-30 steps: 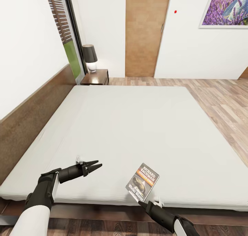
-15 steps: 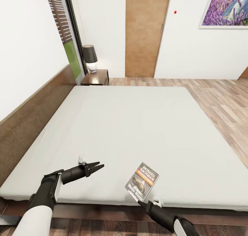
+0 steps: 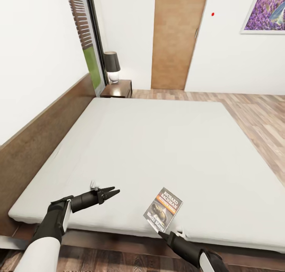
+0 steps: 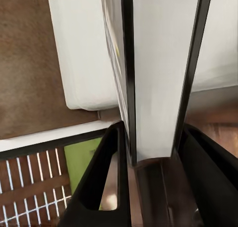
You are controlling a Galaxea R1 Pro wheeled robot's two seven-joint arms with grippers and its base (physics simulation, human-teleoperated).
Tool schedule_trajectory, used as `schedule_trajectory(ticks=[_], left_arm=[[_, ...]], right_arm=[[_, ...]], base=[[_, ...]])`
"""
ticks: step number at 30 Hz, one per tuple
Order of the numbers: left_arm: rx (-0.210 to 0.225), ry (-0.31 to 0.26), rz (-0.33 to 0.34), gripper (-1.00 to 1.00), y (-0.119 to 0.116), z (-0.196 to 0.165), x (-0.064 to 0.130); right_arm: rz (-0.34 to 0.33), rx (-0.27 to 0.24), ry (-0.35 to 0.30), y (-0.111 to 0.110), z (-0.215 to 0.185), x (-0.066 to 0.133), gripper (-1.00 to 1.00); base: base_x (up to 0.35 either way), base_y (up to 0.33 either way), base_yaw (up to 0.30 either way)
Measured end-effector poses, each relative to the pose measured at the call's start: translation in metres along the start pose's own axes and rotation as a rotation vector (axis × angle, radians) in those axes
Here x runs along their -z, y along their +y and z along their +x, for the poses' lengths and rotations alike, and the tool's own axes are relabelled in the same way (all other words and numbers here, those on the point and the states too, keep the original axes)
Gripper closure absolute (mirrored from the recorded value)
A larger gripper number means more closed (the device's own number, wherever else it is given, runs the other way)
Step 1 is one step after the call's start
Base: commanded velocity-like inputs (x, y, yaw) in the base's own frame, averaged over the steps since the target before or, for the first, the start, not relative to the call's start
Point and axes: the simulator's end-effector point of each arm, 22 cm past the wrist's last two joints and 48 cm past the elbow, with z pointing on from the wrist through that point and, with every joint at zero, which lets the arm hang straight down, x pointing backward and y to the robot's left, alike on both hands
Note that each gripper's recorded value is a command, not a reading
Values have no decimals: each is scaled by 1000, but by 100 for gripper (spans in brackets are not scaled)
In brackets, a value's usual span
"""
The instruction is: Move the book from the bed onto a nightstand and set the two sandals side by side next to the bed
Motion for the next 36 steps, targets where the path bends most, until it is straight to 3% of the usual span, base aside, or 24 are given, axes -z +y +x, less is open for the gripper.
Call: schedule_trajectory(ticks=[36], left_arm=[[5, 0, -16, -100, 3, 2, -4]], right_arm=[[1, 2, 1, 0, 0, 0, 100]], base=[[0, 0, 283]])
